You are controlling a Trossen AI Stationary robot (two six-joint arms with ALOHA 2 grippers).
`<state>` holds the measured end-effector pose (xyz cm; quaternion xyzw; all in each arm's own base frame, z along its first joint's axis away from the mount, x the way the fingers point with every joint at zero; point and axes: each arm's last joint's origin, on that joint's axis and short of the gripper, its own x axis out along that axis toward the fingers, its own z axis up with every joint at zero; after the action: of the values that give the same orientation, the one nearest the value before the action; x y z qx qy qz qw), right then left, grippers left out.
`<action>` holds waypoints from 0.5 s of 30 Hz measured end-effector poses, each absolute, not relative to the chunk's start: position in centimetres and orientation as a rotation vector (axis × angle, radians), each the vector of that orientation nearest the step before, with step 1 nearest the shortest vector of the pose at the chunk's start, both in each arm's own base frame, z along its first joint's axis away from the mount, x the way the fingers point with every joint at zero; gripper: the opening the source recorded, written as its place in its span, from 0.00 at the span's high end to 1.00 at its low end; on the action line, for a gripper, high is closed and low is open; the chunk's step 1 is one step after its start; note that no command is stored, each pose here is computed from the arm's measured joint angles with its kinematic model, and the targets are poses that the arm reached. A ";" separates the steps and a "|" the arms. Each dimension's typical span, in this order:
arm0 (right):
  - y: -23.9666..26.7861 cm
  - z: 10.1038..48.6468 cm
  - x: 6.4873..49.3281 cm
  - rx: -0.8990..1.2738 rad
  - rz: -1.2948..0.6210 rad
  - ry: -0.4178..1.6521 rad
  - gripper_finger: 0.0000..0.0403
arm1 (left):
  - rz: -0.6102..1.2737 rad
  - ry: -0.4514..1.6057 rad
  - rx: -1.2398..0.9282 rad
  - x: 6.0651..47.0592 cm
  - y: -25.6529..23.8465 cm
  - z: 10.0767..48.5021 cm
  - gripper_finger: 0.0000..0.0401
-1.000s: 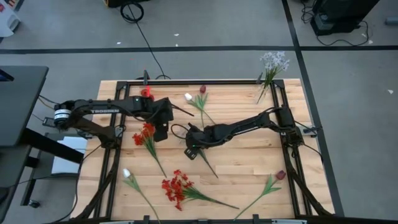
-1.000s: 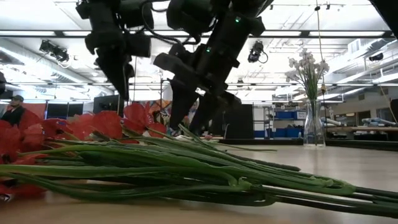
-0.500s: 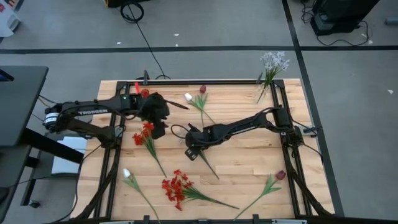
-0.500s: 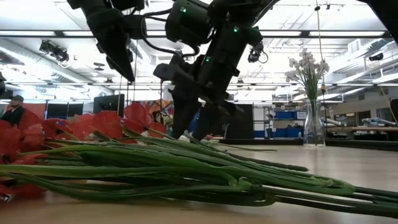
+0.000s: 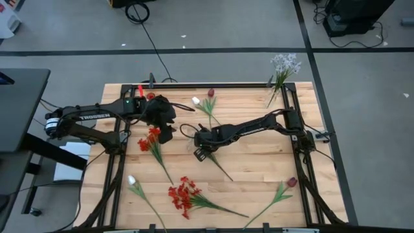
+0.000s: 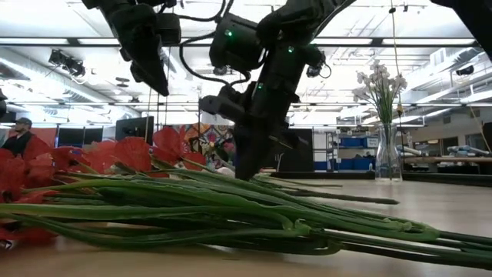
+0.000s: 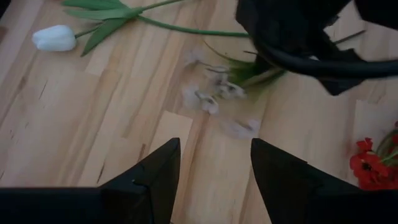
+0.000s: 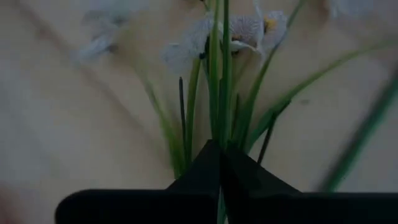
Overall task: Sort flowers into vase by color
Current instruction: Put the white flowers into the transparent vase
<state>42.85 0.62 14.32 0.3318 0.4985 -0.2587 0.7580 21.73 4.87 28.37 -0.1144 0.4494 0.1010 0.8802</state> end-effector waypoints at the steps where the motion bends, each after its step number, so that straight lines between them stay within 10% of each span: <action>1: 0.2 14.5 42.7 0.725 -0.591 1.080 0.97 | 0.214 0.935 -0.245 21.7 4.9 28.4 0.50; 15: -5.1 29.1 38.4 0.483 -0.789 0.568 0.99 | 0.262 0.631 -0.307 23.3 7.0 30.3 0.50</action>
<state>38.36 -5.06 29.13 0.2296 0.2702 -0.3754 0.8563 23.30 6.95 30.31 -0.1500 0.3084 0.1278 0.9306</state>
